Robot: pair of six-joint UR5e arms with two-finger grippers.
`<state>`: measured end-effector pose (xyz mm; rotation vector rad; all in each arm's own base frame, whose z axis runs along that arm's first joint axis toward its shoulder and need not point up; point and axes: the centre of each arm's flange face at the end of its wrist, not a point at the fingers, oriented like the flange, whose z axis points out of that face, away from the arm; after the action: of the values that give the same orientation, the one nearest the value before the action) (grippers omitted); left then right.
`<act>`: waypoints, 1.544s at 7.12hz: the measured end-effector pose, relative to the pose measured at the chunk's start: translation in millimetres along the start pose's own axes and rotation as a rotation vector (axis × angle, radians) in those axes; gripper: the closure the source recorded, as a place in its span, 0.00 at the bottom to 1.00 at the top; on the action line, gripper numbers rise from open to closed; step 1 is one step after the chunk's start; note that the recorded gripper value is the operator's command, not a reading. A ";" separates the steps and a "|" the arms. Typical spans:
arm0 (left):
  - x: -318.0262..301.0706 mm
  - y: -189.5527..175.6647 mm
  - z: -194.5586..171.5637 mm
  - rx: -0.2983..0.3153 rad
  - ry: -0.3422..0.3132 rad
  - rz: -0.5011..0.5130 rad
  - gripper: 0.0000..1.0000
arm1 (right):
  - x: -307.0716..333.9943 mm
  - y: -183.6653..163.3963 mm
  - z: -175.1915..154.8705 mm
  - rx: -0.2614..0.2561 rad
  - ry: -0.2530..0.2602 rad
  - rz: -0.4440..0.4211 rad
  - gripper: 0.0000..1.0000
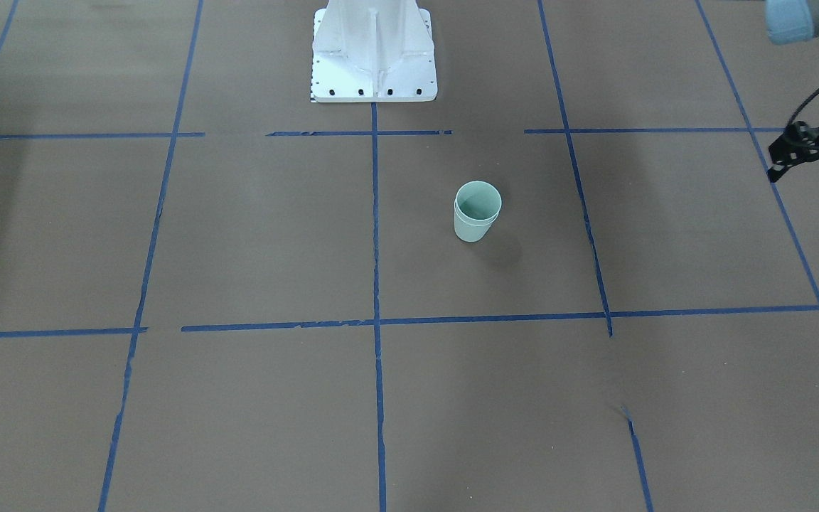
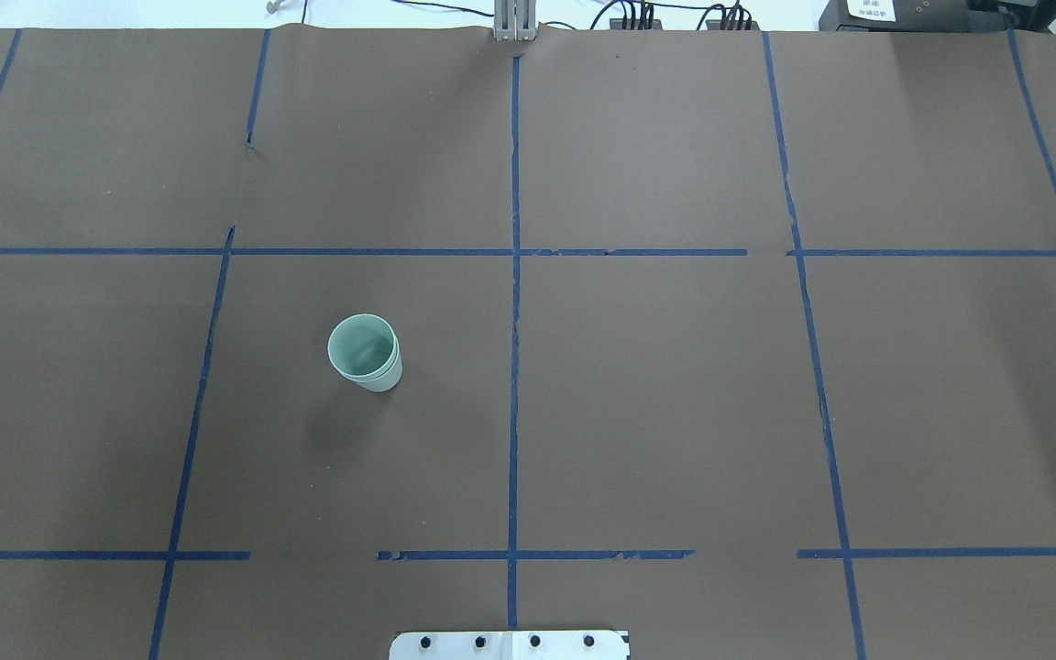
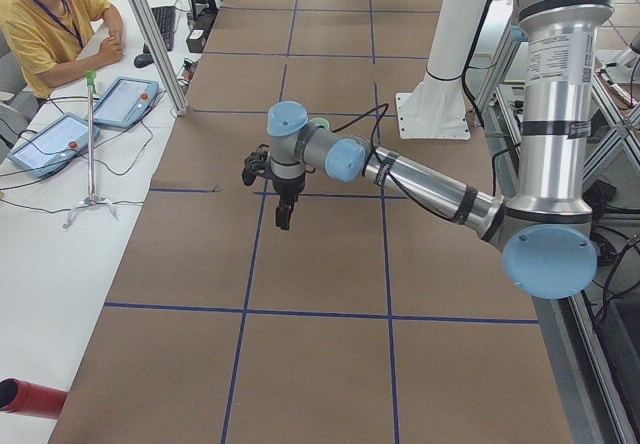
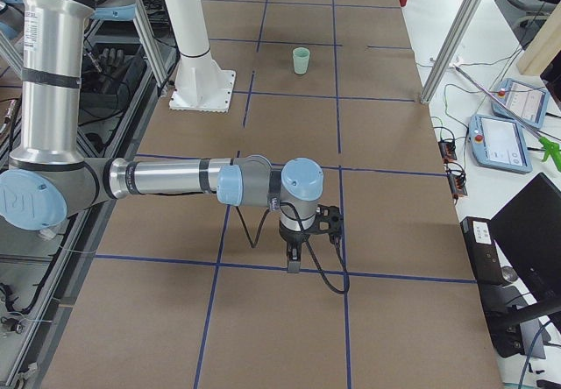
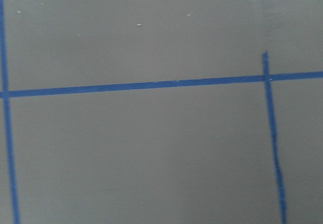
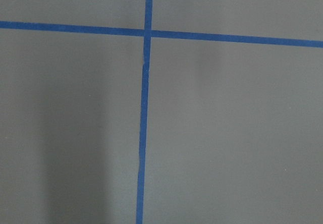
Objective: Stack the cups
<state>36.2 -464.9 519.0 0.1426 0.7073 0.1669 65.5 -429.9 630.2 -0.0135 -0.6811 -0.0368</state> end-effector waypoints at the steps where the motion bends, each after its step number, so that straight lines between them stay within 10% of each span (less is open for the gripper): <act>1: -63.9 29.7 -4.4 -0.004 -0.018 -0.010 0.00 | -0.1 0.0 0.1 0.000 0.000 0.000 0.00; 11: -133.2 73.7 1.5 -0.034 -0.030 -0.104 0.00 | 0.1 0.0 -0.1 0.000 0.000 0.000 0.00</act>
<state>-70.0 -419.7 618.1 0.0752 0.6797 0.0776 65.7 -429.9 630.2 -0.0134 -0.6811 -0.0364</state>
